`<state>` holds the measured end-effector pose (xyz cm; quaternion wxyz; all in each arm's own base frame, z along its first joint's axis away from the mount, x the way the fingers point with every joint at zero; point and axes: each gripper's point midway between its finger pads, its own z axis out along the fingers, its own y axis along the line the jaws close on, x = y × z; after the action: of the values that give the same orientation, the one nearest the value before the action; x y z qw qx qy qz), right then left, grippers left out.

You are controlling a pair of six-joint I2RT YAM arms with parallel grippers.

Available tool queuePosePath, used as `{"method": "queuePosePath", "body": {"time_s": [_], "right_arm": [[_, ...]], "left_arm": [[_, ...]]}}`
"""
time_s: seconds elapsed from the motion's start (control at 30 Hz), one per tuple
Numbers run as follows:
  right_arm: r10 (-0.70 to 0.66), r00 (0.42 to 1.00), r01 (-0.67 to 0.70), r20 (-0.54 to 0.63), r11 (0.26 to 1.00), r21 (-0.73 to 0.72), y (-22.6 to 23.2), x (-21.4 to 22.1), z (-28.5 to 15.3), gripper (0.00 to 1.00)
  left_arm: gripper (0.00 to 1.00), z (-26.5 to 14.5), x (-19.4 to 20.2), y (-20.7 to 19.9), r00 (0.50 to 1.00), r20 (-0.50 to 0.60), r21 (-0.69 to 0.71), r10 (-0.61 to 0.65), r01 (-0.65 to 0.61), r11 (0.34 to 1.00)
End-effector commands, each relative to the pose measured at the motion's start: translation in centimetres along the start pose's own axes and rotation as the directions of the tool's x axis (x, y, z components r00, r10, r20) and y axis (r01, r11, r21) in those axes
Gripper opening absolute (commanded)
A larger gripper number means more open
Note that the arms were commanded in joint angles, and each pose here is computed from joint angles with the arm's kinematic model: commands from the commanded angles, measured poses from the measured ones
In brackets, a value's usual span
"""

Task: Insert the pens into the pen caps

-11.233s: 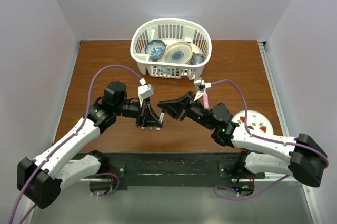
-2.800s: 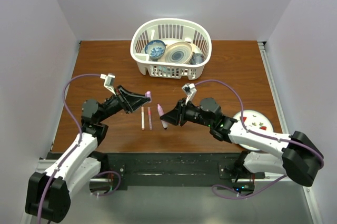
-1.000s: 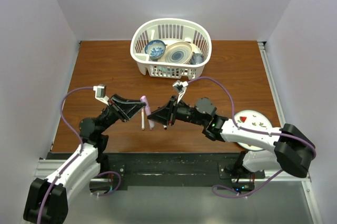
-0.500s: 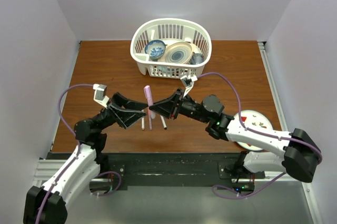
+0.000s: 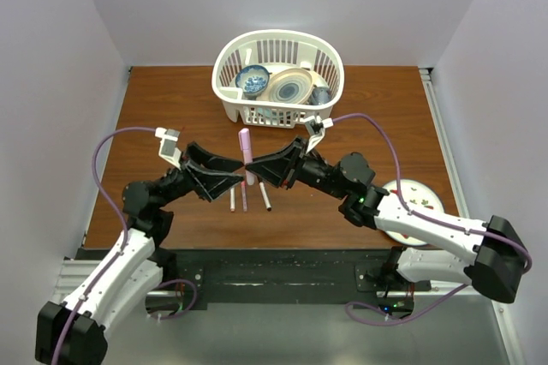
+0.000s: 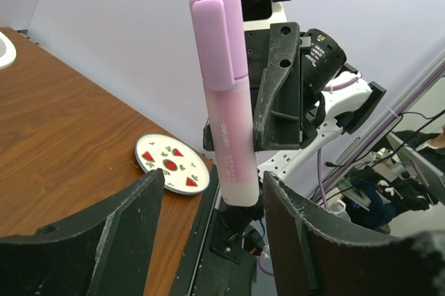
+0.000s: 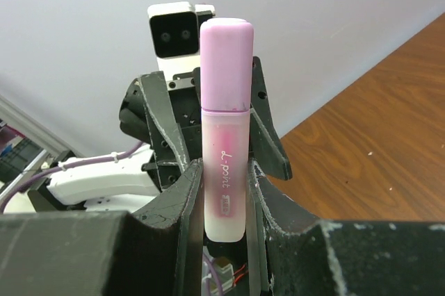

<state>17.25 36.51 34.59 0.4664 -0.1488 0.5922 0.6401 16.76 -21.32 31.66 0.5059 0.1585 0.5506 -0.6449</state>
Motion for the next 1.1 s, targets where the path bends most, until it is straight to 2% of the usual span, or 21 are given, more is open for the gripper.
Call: {"method": "queuePosePath", "body": {"time_s": [0.0, 0.13, 0.3, 0.43, 0.87, 1.07], "right_arm": [[-0.038, 0.996, 0.034, 0.082, 0.999, 0.042, 0.7, -2.9, 0.2, 0.0], [-0.058, 0.994, 0.046, 0.091, 0.991, 0.129, -0.6, -3.2, -0.3, 0.0], [-0.082, 0.992, 0.065, 0.091, 0.982, 0.176, -1.0, -3.6, -0.6, 0.0], [-0.097, 0.991, 0.078, 0.089, 0.977, 0.2, -1.0, -3.9, -0.6, 0.0], [-0.148, 0.986, 0.12, 0.081, 0.952, 0.28, -1.6, -4.0, -0.7, 0.0], [-0.169, 0.983, 0.136, 0.077, 0.937, 0.321, -1.6, -3.7, -0.9, 0.0]], "left_arm": [[0.63, 1.5, -1.4, 0.2, 0.993, 0.0, -0.041, 0.122, -0.122, 0.992], [0.62, 2.5, -1.6, 0.5, 0.982, -0.035, -0.113, 0.187, -0.189, 0.975], [0.59, 2.8, -1.1, 1.8, 0.976, -0.06, -0.167, 0.21, -0.217, 0.962], [0.54, 3.7, -0.8, 2.0, 0.97, -0.09, -0.171, 0.226, -0.238, 0.956], [0.51, 5.8, 0.4, 3.1, 0.963, -0.122, -0.212, 0.24, -0.261, 0.942], [0.28, 6.5, 1.1, 3.4, 0.955, -0.15, -0.232, 0.255, -0.285, 0.93]]}}
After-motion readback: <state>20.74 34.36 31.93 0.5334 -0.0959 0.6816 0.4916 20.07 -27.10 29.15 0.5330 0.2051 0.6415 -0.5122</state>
